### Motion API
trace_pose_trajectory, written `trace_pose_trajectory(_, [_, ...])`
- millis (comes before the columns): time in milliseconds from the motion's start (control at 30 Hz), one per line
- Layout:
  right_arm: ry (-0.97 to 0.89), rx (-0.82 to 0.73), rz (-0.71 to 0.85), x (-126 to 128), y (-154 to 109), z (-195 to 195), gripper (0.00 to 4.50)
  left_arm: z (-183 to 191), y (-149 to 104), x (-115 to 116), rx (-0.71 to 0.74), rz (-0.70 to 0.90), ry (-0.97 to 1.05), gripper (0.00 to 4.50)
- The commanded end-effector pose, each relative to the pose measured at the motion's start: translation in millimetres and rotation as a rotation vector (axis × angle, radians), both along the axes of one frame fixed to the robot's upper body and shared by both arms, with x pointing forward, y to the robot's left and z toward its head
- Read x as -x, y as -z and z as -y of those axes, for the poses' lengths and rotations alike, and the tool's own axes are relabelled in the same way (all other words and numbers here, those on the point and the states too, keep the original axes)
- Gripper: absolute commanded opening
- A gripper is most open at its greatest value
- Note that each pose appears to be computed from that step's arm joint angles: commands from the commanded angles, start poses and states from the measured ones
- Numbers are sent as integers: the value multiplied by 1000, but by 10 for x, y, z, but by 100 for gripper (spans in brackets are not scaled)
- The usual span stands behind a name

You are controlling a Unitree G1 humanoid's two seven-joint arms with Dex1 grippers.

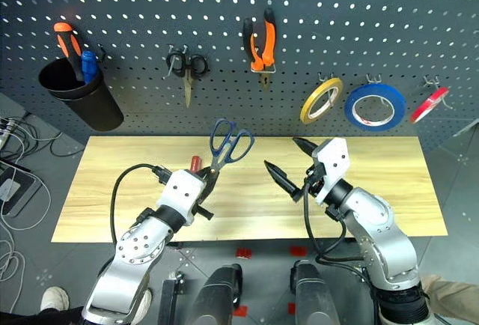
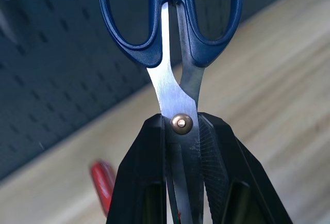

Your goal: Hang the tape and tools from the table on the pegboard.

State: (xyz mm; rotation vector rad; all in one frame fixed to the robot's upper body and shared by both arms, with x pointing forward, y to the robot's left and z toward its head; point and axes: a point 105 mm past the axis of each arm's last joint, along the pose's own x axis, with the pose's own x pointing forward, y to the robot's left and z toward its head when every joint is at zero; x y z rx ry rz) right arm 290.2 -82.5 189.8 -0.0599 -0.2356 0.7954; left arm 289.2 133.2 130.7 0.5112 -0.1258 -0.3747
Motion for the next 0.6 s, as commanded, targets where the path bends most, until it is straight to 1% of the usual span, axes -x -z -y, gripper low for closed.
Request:
trace_pose_trajectory(33, [-8,-48,59,70,-188,-13,450,-27,-265,104,-5,139,-5,56])
trace_pose_trajectory(167, [-17,-60,79,81,-249,-29,450,-104,-414,175,14,212,-53,56])
trace_pose_trajectory(267, [-21,-59,78,66,-251,-27,450,-168,-491,168,34,253,-104,56])
trace_pose_trajectory(467, [-30,-56,70,45,-227,-42,450,-234,-574,104,56,304,-155,56])
trace_pose_trajectory(600, [-31,-52,68,38,-219,-51,450,-243,-544,76,68,291,-162,56])
